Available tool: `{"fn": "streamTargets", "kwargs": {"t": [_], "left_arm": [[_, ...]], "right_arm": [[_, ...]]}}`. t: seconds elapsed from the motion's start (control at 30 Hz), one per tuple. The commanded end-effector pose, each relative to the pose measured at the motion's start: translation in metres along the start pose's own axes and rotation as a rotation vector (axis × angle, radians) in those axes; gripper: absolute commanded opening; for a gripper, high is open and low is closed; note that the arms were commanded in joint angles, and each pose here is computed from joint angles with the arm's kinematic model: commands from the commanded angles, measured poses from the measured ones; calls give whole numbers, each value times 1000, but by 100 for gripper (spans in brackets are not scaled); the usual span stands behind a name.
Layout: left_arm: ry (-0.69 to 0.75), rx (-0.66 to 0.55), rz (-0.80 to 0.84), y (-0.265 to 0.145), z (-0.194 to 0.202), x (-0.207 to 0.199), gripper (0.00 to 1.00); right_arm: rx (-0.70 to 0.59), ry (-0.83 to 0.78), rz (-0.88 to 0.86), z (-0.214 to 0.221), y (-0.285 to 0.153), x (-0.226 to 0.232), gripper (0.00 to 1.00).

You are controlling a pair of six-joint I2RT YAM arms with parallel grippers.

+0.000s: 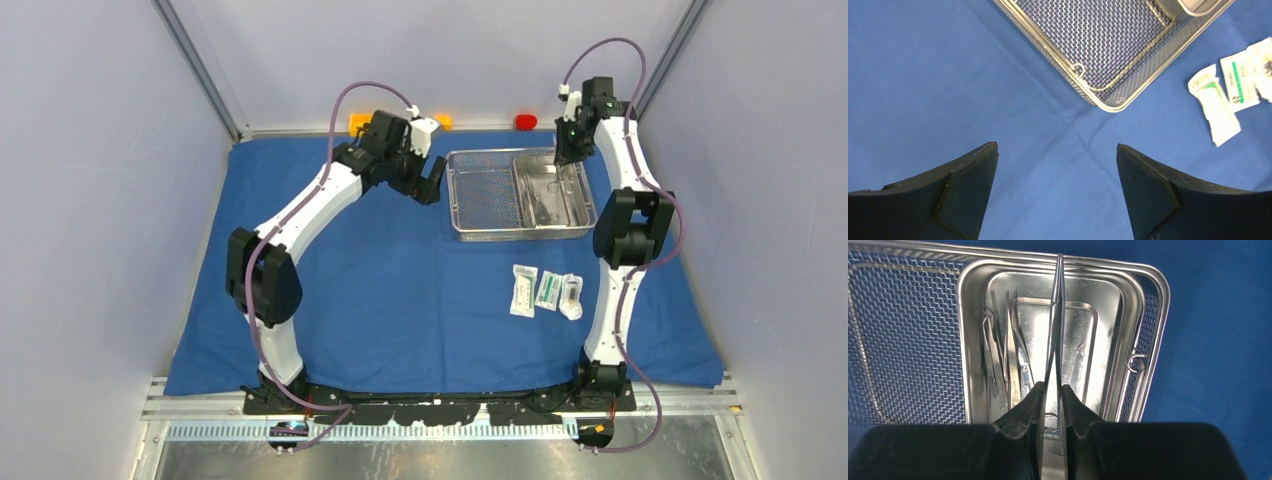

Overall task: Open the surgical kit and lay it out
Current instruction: Pick up the medical item from the container.

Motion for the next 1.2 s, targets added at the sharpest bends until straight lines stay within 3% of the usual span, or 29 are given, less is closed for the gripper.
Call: {"fn": "streamTargets", "kwargs": {"t": [0.0, 0.27, 0.47, 0.67, 1.17], "left_arm": [[-57, -83, 44, -1, -24, -6, 90], [-159, -96, 100, 15, -41, -12, 88], [-179, -99, 115, 19, -44, -13, 88], [-164, -97, 92, 14, -32, -6, 88], [-105, -92, 40, 0, -10, 5, 88]], "right_arm": [[-187, 20, 9, -29, -55, 18, 0], [-247, 6, -18, -32, -72, 61, 0], [-221, -43, 72, -28, -56, 61, 1], [-141, -94, 92, -23, -12, 53, 20], [18, -129, 132, 2, 61, 36, 36]]}}
Point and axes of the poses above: each gripper's point midway between its finger pads, its own y axis out along the fingers, its own x axis along the line the jaws close on, z = x × y, the point moved 9 cm from there along -y, back along the fingers, and after that the axes turned 8 degrees about -y, right-handed, at the moved point
